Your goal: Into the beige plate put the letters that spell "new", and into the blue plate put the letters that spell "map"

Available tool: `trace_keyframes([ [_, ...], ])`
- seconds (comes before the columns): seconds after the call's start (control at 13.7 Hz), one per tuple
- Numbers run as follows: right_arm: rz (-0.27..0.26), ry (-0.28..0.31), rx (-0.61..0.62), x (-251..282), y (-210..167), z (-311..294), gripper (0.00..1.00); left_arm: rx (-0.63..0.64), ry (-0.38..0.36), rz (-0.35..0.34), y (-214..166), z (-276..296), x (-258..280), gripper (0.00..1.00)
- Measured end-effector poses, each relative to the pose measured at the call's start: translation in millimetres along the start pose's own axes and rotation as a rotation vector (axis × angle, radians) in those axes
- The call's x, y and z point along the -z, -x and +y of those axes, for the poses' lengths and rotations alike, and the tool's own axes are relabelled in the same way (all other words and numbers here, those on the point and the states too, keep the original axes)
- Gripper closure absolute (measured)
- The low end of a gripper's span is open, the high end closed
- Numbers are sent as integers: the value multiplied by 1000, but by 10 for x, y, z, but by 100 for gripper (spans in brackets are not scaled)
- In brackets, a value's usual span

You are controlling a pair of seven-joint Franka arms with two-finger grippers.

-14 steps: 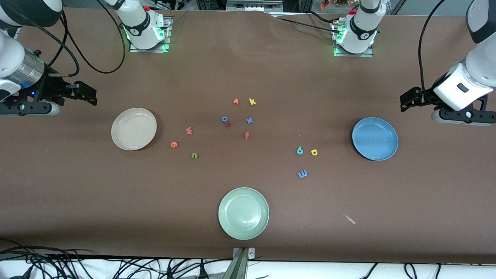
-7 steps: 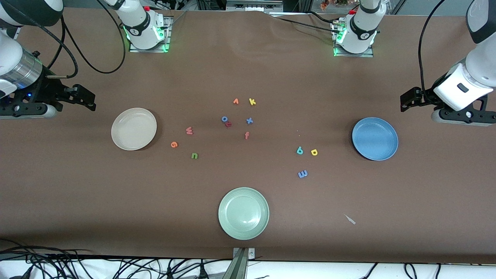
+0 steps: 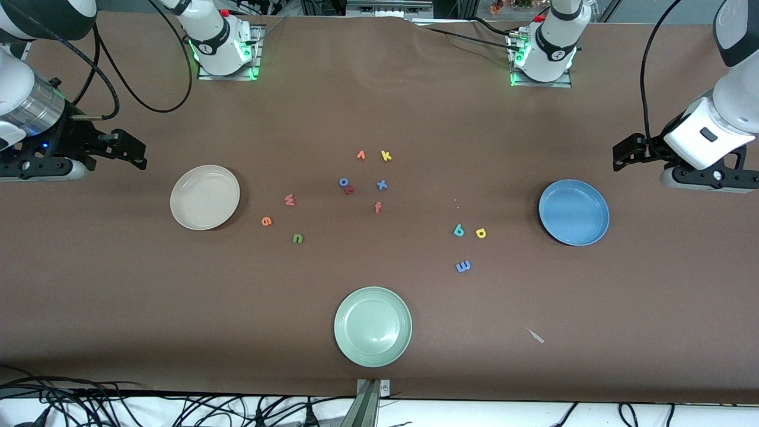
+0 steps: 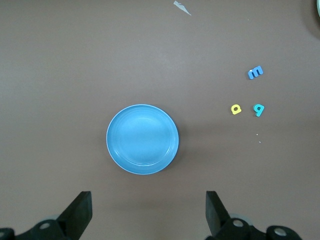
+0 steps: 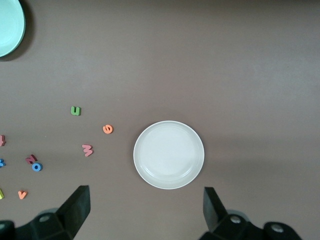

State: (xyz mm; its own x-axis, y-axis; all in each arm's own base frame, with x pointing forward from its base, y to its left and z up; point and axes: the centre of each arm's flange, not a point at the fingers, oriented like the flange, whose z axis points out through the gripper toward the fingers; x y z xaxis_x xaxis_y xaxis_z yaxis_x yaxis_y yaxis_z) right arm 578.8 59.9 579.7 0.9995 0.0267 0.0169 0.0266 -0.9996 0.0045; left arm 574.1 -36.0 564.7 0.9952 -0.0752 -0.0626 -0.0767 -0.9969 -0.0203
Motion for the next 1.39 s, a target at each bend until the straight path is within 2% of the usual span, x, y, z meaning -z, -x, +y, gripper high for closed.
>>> trace_keyframes([
  [0.51,15,-1,5,54,-9,-28,0,-6,3,6,-57,33,-40,0],
  [0.88,18,-7,-1,73,-10,-2,0,-104,11,-80,-272,597,-568,0],
  [1.1,12,-37,-7,72,-8,-8,0,-141,25,-109,-527,818,-936,0],
  [1.24,-10,-38,16,34,13,-125,0,-177,39,-111,-793,982,-1148,0],
  [1.39,-28,-39,48,-40,19,-315,0,-258,54,-89,-1025,1162,-1384,0],
])
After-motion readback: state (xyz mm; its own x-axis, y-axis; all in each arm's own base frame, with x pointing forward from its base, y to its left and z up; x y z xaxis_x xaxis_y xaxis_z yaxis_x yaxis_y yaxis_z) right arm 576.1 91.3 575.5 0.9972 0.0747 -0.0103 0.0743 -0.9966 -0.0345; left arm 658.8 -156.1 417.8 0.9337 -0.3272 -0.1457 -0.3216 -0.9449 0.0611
